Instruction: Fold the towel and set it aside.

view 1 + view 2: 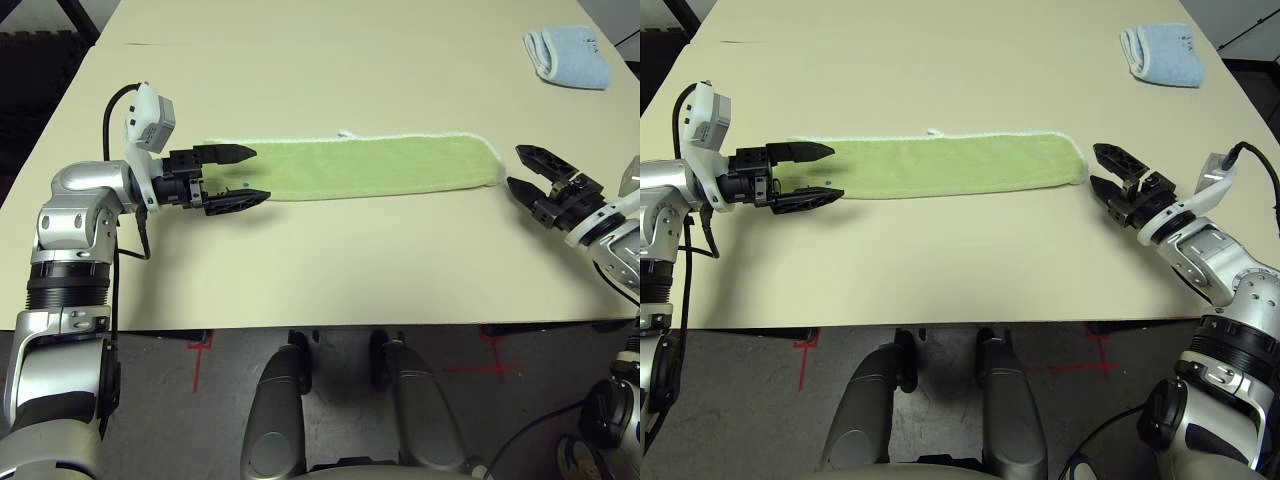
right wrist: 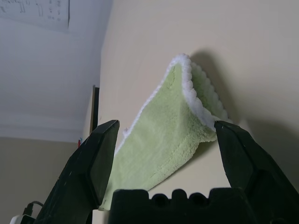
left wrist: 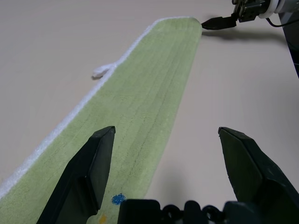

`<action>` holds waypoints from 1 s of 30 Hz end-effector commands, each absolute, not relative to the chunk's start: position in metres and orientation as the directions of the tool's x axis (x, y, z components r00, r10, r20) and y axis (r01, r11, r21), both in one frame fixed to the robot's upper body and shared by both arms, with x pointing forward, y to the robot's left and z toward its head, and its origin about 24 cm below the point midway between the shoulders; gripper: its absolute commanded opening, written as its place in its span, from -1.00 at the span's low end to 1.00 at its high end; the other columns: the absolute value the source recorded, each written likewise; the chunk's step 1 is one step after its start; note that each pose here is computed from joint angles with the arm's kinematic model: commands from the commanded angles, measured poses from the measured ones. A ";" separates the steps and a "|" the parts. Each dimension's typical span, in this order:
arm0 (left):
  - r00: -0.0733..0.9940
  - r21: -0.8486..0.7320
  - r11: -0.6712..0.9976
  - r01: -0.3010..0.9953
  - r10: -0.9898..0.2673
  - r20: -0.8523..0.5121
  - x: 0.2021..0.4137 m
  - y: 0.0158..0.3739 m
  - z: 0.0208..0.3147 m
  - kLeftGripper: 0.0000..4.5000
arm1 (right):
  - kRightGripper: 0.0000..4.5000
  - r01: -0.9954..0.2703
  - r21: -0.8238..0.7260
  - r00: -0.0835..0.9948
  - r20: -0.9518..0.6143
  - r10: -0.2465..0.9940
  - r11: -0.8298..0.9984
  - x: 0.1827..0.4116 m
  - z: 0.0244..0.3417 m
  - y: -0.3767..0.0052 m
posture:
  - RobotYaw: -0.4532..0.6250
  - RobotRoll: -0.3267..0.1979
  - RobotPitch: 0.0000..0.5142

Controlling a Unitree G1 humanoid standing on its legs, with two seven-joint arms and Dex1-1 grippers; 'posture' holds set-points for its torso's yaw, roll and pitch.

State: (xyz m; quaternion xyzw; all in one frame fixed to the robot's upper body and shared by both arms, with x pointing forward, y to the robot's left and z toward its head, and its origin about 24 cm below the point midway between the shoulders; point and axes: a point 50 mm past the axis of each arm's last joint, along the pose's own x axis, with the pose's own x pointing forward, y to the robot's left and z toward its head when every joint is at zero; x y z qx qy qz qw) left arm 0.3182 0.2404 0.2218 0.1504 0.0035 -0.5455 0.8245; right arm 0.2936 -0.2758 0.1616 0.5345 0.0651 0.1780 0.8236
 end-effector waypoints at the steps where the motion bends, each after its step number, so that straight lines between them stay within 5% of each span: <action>1: 0.386 0.240 0.340 0.909 -0.904 -0.182 0.315 0.239 0.220 0.99 | 0.99 -0.186 0.914 0.934 0.052 0.353 0.360 0.291 0.153 -0.279 | -0.24 0.25 0.14; 26: 0.382 0.235 0.337 0.912 -0.905 -0.184 0.315 0.238 0.221 0.99 | 0.99 -0.188 0.915 0.918 0.034 0.396 0.358 0.287 0.145 -0.266 | -0.23 0.25 0.15; 30: 0.383 0.233 0.338 0.912 -0.905 -0.185 0.314 0.239 0.221 0.99 | 0.99 -0.157 0.920 0.924 0.010 0.381 0.358 0.345 0.141 -0.204 | -0.23 0.25 0.15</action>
